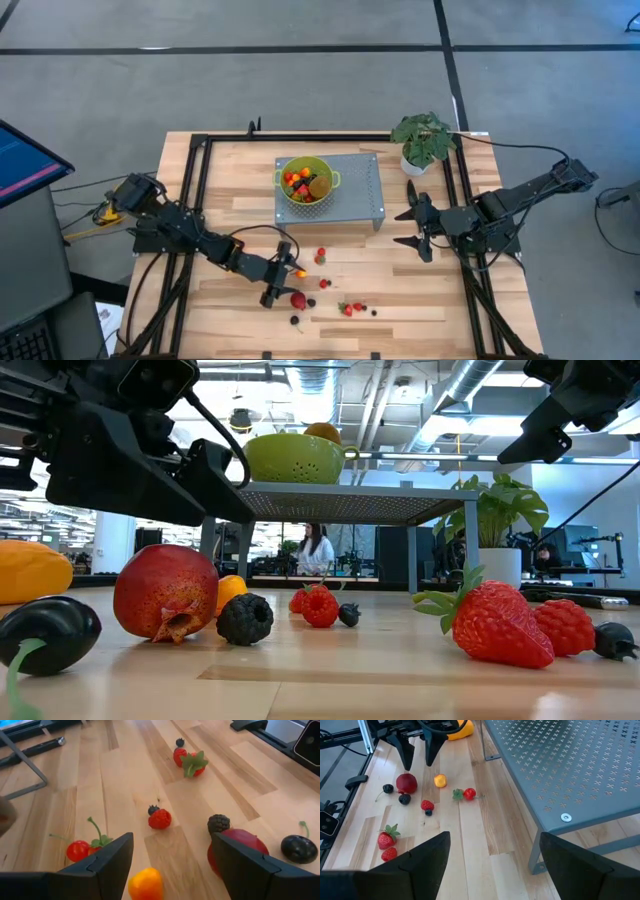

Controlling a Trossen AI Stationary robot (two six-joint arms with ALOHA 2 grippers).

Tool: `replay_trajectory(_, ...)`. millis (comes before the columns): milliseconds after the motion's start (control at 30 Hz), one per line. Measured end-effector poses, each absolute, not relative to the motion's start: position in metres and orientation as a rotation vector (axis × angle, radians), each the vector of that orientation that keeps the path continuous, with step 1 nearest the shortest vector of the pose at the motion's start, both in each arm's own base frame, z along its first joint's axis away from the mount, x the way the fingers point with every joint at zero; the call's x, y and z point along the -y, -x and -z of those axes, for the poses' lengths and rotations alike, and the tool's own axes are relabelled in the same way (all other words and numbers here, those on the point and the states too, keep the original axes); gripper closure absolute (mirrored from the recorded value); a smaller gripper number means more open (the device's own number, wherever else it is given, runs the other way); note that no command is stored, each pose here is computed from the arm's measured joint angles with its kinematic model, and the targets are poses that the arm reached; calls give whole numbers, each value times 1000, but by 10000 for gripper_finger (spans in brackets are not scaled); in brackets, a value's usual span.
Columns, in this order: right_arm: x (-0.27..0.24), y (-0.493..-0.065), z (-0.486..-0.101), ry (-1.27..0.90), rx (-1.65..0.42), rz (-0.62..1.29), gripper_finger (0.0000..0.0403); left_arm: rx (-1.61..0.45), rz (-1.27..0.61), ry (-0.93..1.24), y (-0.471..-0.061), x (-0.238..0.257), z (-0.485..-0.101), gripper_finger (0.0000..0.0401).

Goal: Pick & Place Fruit
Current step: Put the peach into the green strainer bowl on the shelf

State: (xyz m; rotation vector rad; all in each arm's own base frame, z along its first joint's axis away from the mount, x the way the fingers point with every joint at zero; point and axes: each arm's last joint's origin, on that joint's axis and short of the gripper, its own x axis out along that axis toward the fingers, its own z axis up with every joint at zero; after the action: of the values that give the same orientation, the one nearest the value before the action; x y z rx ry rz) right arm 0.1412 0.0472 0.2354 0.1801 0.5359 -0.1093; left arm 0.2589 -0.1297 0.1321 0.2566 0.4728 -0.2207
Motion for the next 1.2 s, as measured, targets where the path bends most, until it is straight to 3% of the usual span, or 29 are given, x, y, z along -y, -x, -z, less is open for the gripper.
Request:
replay_trajectory(300,-47,-141,-235,-180,-536,110,101,-483,185,-258,-263,120,-131,136)
replay_trajectory(967,-47,-141,-235,-180,-536,110,101,-629,164,-183,-274,106,-85,137)
replay_trajectory(1200,-47,-141,-235,-180,-536,109,101,-624,170,-175,-274,107,-85,178)
